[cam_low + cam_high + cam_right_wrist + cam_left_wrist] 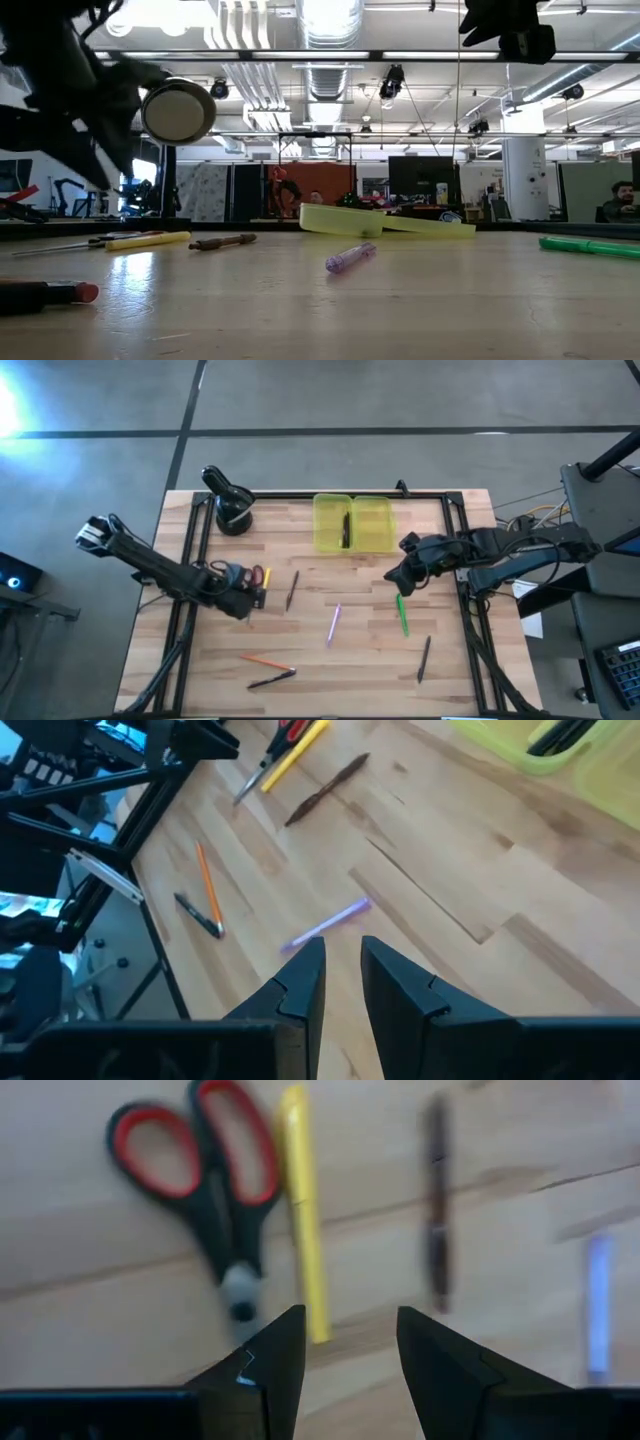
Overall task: Pick & place school supplies into a supply box
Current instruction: Put the yellow pen into the yellow supply box
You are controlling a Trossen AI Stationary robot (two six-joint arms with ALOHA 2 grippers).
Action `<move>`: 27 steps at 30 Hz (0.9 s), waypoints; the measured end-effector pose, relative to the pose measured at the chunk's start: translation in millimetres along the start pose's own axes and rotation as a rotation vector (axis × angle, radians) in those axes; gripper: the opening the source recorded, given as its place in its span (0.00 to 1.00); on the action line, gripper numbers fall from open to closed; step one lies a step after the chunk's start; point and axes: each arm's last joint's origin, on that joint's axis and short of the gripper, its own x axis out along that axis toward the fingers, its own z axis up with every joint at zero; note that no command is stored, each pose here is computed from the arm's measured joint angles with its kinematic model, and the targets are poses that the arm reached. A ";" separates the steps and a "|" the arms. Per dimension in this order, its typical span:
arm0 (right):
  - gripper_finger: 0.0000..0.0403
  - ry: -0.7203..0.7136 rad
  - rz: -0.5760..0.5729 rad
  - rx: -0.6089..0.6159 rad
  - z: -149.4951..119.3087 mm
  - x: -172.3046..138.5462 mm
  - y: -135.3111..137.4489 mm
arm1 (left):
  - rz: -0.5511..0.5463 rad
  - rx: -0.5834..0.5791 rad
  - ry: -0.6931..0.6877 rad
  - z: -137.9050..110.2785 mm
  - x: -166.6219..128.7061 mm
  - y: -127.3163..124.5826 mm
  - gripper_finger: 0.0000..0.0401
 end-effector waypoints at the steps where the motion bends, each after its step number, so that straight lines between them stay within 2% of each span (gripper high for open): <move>1: 0.15 0.001 -0.001 0.001 0.0 1.1 0.4 | 0.022 -0.001 0.015 -0.6 3.6 1.9 0.35; 4: 0.15 -0.006 0.009 0.002 0.8 2.1 1.7 | 0.063 0.010 0.041 -2.2 11.9 2.6 0.35; 10: 0.15 -0.043 0.057 -0.024 4.1 1.4 6.3 | 0.052 0.038 0.057 -5.7 25.8 -5.8 0.35; 14: 0.15 -0.061 0.075 -0.036 5.7 1.7 8.4 | 0.090 0.046 0.055 -7.1 36.9 -7.0 0.35; 22: 0.15 -0.077 0.090 -0.044 6.9 1.3 10.0 | 0.088 0.122 0.092 -9.4 61.2 -15.2 0.35; 27: 0.15 -0.078 0.090 -0.041 6.9 1.2 10.0 | 0.136 0.146 0.120 -12.2 72.0 -13.9 0.33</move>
